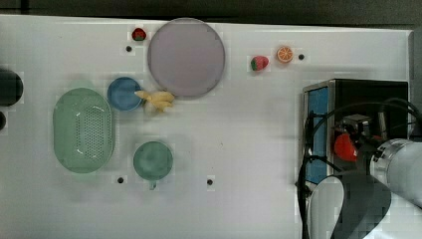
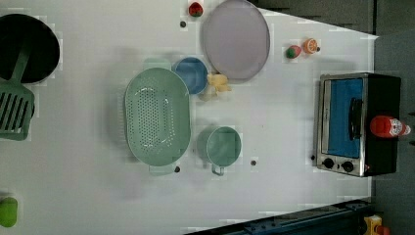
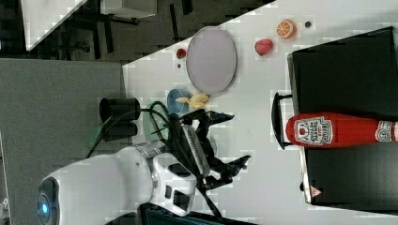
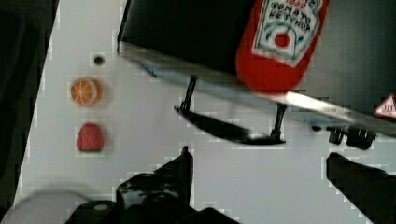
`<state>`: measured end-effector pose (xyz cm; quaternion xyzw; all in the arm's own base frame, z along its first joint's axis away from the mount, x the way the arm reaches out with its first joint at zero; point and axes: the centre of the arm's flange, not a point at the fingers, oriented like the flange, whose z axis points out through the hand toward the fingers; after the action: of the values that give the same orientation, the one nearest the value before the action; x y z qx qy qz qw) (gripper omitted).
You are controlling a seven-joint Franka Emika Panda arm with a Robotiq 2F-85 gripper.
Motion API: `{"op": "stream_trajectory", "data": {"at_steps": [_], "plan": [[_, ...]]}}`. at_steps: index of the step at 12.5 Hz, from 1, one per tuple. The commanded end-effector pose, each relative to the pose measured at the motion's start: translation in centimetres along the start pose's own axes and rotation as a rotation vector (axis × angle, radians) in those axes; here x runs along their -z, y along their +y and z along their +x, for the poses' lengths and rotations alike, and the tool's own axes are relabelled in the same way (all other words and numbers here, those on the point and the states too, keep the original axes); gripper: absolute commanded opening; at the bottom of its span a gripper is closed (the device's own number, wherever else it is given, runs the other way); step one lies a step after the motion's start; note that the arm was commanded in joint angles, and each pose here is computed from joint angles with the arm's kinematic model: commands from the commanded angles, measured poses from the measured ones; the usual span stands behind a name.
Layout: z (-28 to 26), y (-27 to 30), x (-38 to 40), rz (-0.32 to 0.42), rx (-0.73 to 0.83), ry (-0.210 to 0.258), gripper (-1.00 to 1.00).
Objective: Pick Ketchup from oven and place it on table.
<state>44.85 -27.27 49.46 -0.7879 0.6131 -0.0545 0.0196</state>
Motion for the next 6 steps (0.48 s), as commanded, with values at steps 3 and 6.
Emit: {"op": "stream_trajectory", "data": {"at_steps": [3, 6], "plan": [[5.5, 1.0, -4.6, -0.009, -0.054, 0.098, 1.0], [7.5, 1.7, -7.8, -0.049, -0.091, 0.113, 1.0]]}}
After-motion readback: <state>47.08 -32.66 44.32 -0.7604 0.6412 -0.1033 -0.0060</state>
